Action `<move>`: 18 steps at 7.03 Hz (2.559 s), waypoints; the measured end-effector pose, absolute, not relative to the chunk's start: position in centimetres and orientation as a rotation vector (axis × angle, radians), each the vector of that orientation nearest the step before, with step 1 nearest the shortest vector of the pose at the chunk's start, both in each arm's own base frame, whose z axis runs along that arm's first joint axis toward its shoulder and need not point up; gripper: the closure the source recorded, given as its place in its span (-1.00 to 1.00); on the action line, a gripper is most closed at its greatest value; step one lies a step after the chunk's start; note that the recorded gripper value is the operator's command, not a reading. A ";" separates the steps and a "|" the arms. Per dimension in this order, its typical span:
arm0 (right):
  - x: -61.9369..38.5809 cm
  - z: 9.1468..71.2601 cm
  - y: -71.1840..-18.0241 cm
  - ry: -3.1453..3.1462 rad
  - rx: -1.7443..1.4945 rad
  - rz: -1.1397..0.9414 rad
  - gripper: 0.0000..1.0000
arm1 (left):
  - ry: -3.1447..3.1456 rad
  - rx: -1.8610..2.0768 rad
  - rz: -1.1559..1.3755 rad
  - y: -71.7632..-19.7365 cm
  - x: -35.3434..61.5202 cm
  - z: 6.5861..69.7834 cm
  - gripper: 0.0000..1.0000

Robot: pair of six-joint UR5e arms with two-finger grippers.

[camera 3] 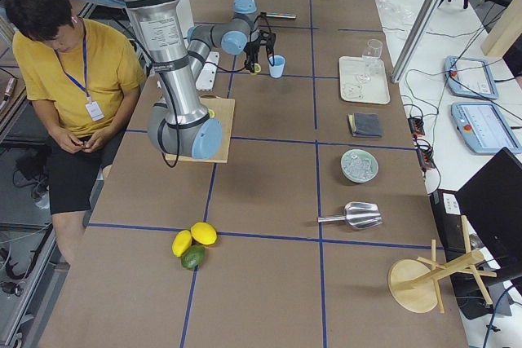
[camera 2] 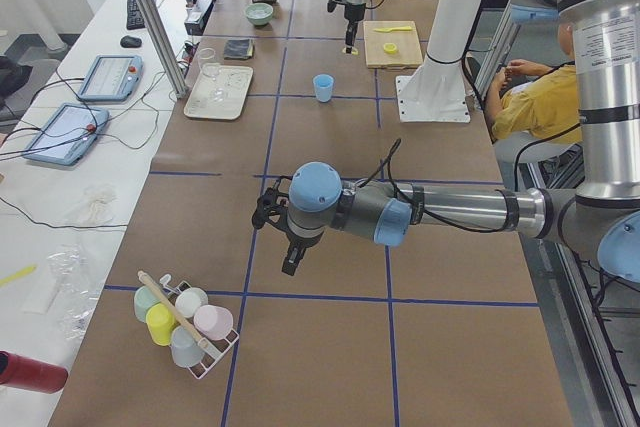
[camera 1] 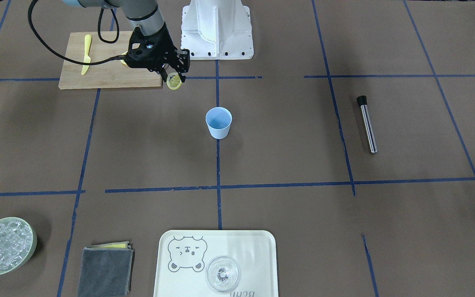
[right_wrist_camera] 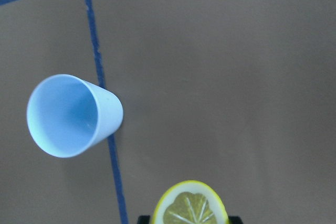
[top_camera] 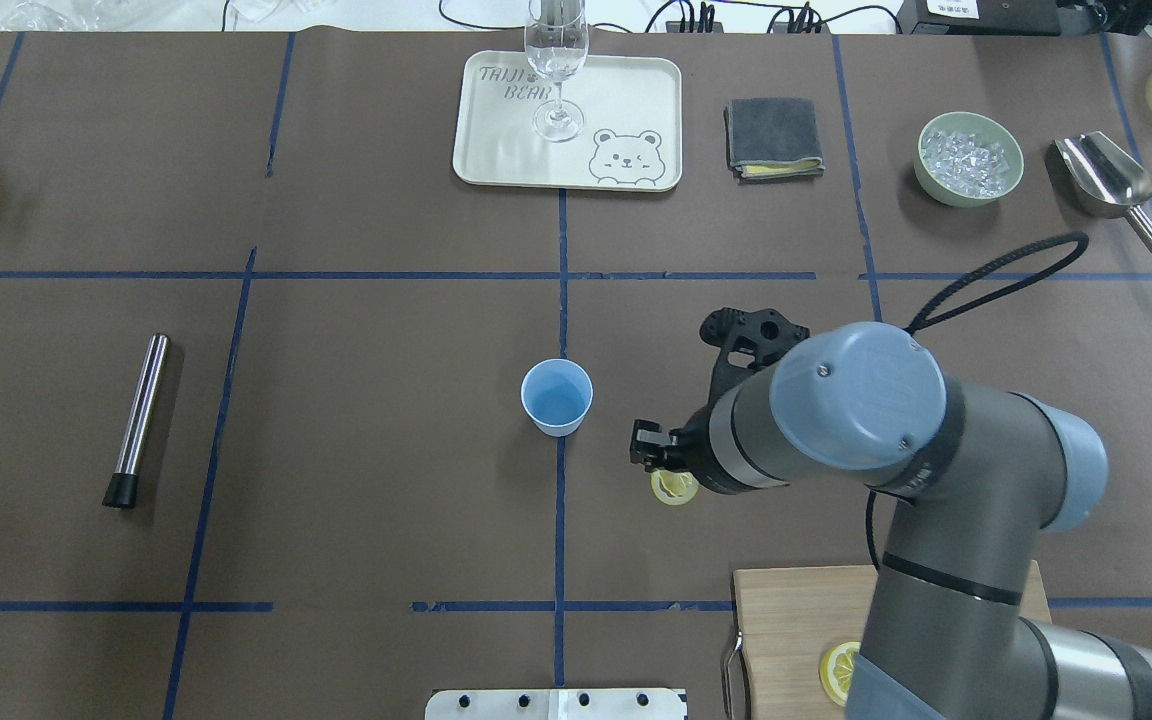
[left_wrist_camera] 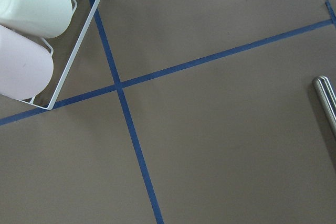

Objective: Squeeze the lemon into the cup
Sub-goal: 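Lift the lemon slice with the right gripper and carry it over the blue cup, then lower the lemon slice into the blue cup and open the right gripper, then withdraw the right gripper while the left gripper grasps the steel muddler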

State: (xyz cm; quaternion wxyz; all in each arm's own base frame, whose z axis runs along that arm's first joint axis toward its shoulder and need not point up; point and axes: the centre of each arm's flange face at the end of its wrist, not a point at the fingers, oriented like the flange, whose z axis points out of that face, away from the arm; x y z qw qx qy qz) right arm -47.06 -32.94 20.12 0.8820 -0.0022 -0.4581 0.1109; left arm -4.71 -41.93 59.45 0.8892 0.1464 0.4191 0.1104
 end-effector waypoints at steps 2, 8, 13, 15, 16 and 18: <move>-49.6 16.2 -36.9 -0.968 0.012 0.270 -0.17 | 0.871 0.304 0.229 -41.8 -4.7 59.5 -1.00; -55.6 13.8 -41.1 -0.935 0.006 0.300 -0.24 | 0.871 0.308 0.228 -41.4 -4.9 59.3 -1.00; -57.0 15.2 -40.4 -0.918 -0.004 0.286 -0.61 | 0.871 0.309 0.227 -41.3 -4.9 59.2 -1.00; -57.2 15.4 -40.5 -0.916 -0.004 0.285 -1.00 | 0.871 0.307 0.223 -41.3 -4.9 59.2 -1.00; -57.0 15.2 -40.5 -0.919 -0.003 0.282 -1.00 | 0.875 0.296 0.198 -41.5 -4.8 59.0 -1.00; -53.6 15.9 -40.7 -0.948 -0.025 0.276 -1.00 | 0.900 0.297 0.107 -43.2 -3.2 58.0 -1.00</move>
